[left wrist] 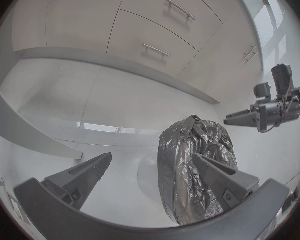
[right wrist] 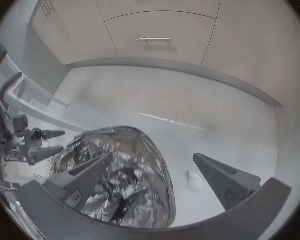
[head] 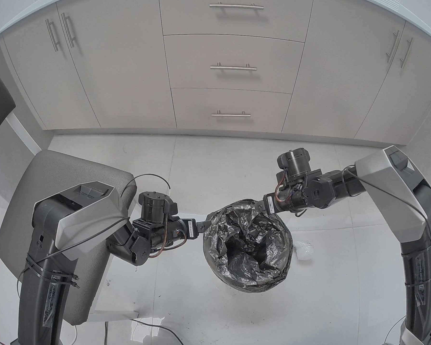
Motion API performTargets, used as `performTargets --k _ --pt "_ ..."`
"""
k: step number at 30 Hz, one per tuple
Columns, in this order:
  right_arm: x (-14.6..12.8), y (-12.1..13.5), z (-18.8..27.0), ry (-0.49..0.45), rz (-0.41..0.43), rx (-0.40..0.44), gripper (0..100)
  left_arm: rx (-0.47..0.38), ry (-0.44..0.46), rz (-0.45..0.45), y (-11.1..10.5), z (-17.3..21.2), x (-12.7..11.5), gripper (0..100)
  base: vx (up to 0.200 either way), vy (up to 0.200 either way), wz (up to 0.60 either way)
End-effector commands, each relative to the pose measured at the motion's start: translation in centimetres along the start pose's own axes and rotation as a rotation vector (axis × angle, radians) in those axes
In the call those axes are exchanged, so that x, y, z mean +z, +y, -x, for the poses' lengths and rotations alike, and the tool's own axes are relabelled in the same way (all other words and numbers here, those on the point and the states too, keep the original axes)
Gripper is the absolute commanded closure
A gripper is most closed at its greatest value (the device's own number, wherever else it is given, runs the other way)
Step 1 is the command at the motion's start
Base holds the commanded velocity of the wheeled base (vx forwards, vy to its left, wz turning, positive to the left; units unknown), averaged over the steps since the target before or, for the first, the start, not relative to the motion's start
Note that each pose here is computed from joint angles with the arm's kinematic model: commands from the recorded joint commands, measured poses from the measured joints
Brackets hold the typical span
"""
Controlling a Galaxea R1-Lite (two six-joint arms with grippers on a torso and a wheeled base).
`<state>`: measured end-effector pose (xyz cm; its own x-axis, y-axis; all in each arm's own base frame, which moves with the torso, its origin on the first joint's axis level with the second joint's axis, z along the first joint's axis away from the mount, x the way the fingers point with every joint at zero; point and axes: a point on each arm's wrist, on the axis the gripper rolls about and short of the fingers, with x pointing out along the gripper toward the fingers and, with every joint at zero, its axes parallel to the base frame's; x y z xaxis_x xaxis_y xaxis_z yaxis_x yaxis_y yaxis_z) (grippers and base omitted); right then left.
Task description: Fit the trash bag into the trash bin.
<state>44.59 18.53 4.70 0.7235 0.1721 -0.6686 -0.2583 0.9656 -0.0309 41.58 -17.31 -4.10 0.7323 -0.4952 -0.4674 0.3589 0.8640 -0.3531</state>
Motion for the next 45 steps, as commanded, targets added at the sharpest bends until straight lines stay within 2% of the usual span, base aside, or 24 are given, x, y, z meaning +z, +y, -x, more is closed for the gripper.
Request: performTargets --k 1,3,6,8,10,13,19,27,35,40,45 --pt "-0.5 -0.7 5.3 0.022 -0.003 0.042 0 0.000 -0.026 -0.007 -1.0 1.6 0.7 0 0.000 0.000 0.00" --pt "-2.9 -1.1 5.9 0.024 -0.012 0.085 0 -0.011 -0.041 -0.021 -1.3 1.6 0.3 0 0.000 0.000 0.00" --pt "-5.6 -1.3 5.9 -0.022 -0.023 0.107 0 -0.016 -0.025 -0.030 -1.6 1.3 -0.4 0 0.000 0.000 0.00" --pt "-6.2 -1.3 5.9 -0.042 -0.026 0.108 0 -0.015 -0.023 -0.038 -1.6 1.2 -0.6 0 0.000 0.000 0.00" --pt "-7.7 -1.4 6.0 -0.108 -0.032 0.118 0 -0.008 -0.020 -0.070 -1.2 0.8 -0.9 0 0.000 0.000 0.00" --pt "-8.4 -1.4 5.9 -0.141 -0.041 0.124 0 0.020 -0.026 -0.084 -0.6 0.2 -1.1 0 0.000 0.000 0.00" --pt "-8.6 -1.4 5.7 -0.136 -0.091 0.132 0 0.027 -0.025 -0.094 -0.4 0.0 -1.3 0 0.000 0.000 0.00" --pt "-9.4 -1.3 5.4 -0.103 -0.128 0.165 0 0.025 -0.058 -0.087 -0.6 0.9 0.2 0 0.000 0.000 0.00" --pt "-10.0 -1.5 4.3 -0.127 -0.132 0.163 0 -0.009 -0.090 -0.086 -2.6 3.0 1.6 0 0.000 0.000 0.00" --pt "-10.2 -1.4 3.9 -0.121 -0.129 0.164 0 -0.042 -0.042 -0.110 -4.2 2.7 -0.1 0 0.000 0.000 0.00" --pt "-10.3 -1.4 3.8 -0.118 -0.130 0.163 0 -0.043 -0.022 -0.117 -4.1 1.5 -1.2 0 0.000 0.000 0.00"
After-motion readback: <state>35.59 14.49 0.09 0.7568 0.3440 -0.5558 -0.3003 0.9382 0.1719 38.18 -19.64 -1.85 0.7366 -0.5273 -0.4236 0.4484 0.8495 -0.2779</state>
